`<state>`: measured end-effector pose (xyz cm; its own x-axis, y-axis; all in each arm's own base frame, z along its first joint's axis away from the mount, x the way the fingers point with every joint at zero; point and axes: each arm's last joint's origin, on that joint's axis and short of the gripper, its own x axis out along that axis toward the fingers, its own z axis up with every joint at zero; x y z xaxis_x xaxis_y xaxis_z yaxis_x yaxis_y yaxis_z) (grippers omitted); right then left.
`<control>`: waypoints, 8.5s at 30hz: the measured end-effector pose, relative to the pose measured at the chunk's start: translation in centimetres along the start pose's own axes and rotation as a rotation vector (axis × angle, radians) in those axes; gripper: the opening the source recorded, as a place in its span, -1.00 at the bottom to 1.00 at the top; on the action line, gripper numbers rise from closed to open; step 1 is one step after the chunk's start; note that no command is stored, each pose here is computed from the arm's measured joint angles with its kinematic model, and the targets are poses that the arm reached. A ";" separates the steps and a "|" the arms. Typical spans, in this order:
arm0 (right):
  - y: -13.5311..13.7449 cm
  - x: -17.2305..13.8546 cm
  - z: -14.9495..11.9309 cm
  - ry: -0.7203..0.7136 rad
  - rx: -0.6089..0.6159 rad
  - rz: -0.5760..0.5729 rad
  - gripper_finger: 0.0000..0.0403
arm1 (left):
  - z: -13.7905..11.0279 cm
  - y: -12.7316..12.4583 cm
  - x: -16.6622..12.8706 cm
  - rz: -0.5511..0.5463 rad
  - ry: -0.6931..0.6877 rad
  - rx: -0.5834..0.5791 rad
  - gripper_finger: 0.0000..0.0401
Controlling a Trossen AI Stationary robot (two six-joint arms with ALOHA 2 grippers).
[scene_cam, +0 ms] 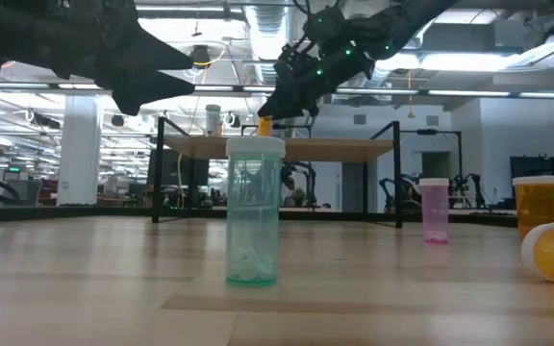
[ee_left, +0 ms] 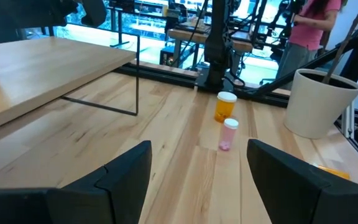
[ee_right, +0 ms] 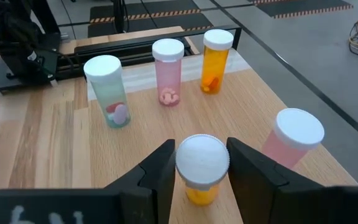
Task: Pick and place medicine bottles onto shelf by color
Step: Put the top small orange pill bottle on the shelf, then put the left blue pill bottle on the shelf
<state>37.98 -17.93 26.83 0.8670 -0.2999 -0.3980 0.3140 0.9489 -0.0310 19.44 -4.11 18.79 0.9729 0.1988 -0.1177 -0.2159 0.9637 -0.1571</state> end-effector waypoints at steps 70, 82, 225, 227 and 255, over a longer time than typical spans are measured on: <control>13.0 -18.9 -5.9 -0.463 -0.144 0.422 0.14 | 5.4 -6.7 1.5 0.031 -0.054 -0.042 0.25; 15.5 -19.6 -6.5 -0.390 -0.019 0.540 0.14 | 6.4 -11.4 5.5 0.076 0.269 0.009 0.25; 18.0 -23.5 -4.4 -0.462 -0.094 0.534 0.14 | 5.2 -13.8 3.4 0.069 0.840 0.015 -0.51; 18.0 -23.5 -4.4 -0.463 -0.097 0.534 0.14 | 7.4 -11.7 3.5 0.094 0.798 -0.016 -0.51; 17.5 -23.0 -4.5 -0.438 -0.120 0.501 0.14 | 23.4 6.9 13.6 0.212 0.792 -0.036 -0.51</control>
<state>21.78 5.97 31.30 0.9814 0.1914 0.0165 -0.1904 0.9804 -0.0514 33.08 9.41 39.05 0.5679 0.1787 -0.8035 -0.4048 0.9106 -0.0836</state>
